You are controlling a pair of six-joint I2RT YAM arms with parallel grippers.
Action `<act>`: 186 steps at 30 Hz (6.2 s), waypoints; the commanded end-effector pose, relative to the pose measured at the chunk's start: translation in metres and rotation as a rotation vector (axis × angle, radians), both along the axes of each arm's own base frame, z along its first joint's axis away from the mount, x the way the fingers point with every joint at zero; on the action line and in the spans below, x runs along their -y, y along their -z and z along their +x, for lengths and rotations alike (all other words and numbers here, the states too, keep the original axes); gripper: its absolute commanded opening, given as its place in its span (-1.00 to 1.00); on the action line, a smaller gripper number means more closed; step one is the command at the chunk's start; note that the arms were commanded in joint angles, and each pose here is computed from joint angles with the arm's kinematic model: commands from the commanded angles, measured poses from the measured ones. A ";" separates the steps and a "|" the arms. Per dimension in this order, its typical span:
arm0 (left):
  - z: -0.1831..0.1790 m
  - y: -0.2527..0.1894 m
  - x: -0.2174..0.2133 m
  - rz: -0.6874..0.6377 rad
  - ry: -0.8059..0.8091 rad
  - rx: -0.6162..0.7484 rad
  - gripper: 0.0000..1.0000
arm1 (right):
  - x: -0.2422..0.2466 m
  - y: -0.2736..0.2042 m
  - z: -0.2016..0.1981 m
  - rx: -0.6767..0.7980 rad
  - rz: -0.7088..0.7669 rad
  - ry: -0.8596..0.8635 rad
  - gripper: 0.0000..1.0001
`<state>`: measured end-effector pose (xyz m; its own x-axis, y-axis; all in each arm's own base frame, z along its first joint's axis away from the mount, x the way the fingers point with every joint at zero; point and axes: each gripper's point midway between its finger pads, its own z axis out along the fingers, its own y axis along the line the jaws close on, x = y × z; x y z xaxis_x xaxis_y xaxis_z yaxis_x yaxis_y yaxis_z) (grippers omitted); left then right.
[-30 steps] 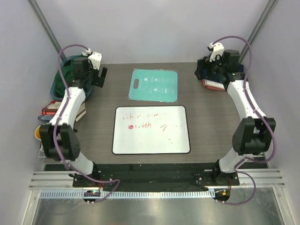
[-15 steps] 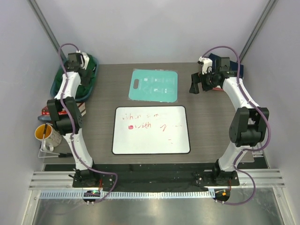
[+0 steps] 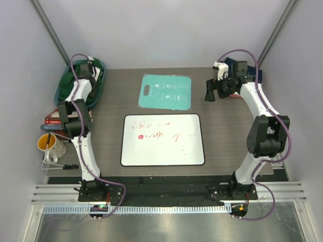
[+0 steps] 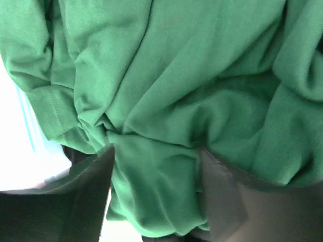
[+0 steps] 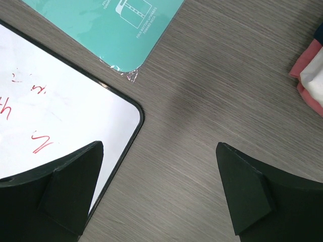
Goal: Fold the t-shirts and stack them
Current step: Grab crumpled tshirt from bin with the left arm, then move the tshirt to the center of the board, then flatten out the tshirt
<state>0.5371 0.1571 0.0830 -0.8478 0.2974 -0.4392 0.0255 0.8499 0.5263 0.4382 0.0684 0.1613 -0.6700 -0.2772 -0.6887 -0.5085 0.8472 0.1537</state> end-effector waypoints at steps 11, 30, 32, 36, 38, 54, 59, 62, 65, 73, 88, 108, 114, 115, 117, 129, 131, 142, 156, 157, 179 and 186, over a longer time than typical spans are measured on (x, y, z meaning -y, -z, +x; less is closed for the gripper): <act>0.007 -0.075 0.005 -0.059 -0.038 0.278 -0.99 | -0.017 -0.020 0.012 0.034 -0.086 -0.076 0.99; -0.007 -0.218 0.058 -0.178 0.104 0.585 -0.99 | -0.031 -0.003 0.003 0.018 -0.159 -0.136 0.99; -0.008 -0.226 0.077 -0.214 0.173 0.594 -1.00 | -0.032 -0.003 0.004 0.021 -0.161 -0.139 0.99; -0.027 -0.262 0.151 -0.288 0.439 0.632 -1.00 | -0.034 -0.003 0.006 0.035 -0.173 -0.140 0.99; -0.040 -0.284 0.200 -0.357 0.598 0.659 -1.00 | -0.036 -0.003 0.007 0.039 -0.175 -0.139 0.99; -0.130 -0.307 0.453 -0.856 1.096 0.501 1.00 | -0.032 -0.039 0.008 0.151 -0.188 -0.059 0.99; -0.086 -0.262 0.353 -0.495 0.805 0.538 1.00 | -0.029 -0.041 0.012 0.199 -0.284 0.004 0.99; -0.092 -0.203 0.318 -0.366 0.810 0.399 1.00 | -0.021 -0.044 0.015 0.229 -0.335 0.023 0.99; -0.105 -0.126 0.302 -0.273 0.838 0.211 0.99 | -0.056 -0.036 -0.011 0.156 -0.221 -0.178 0.99; -0.128 -0.031 0.297 -0.245 0.927 -0.043 1.00 | -0.091 0.019 -0.048 0.051 -0.310 -0.401 1.00; -0.163 -0.082 0.358 -0.488 1.175 -0.049 0.99 | -0.033 0.007 0.101 0.250 -0.498 -0.114 0.99; -0.248 -0.010 0.498 -0.287 1.686 -0.053 1.00 | 0.066 -0.068 0.107 0.351 -0.556 0.196 0.99; -0.251 0.010 0.518 -0.242 1.742 -0.097 1.00 | 0.082 -0.082 0.108 0.376 -0.512 0.242 0.99; -0.253 0.012 0.523 -0.232 1.758 -0.095 1.00 | 0.083 -0.085 0.105 0.378 -0.498 0.248 0.99; -0.251 0.020 0.528 -0.200 1.775 -0.095 0.98 | 0.087 -0.088 0.102 0.382 -0.476 0.272 0.99; -0.245 0.023 0.534 -0.159 1.780 -0.106 -1.00 | 0.093 -0.087 0.092 0.380 -0.485 0.290 0.98; -0.248 0.005 0.524 -0.149 1.774 -0.122 -1.00 | 0.092 -0.085 0.092 0.377 -0.484 0.288 0.99; -0.239 -0.111 0.389 0.006 1.603 -0.351 -1.00 | 0.091 -0.049 0.087 0.301 -0.532 0.212 0.99; -0.247 -0.058 0.153 0.642 1.261 -0.908 -1.00 | 0.022 -0.038 0.091 0.240 -0.317 -0.029 0.99; -0.231 -0.064 0.144 0.722 1.189 -0.874 -0.99 | 0.020 -0.035 0.090 0.231 -0.314 -0.036 0.99; -0.180 -0.121 0.171 0.369 0.892 -0.554 1.00 | -0.107 0.046 0.093 0.196 -0.145 -0.470 0.99; -0.239 -0.111 0.254 0.260 1.236 -0.522 1.00 | -0.120 0.083 0.017 0.285 -0.375 -0.867 0.99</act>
<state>0.3545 -0.0608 0.2137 -0.1703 0.9805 0.0982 0.8607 0.0995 0.4994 0.4837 0.1718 0.0536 -0.2957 -0.7430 -0.6004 -0.9035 0.4216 -0.0767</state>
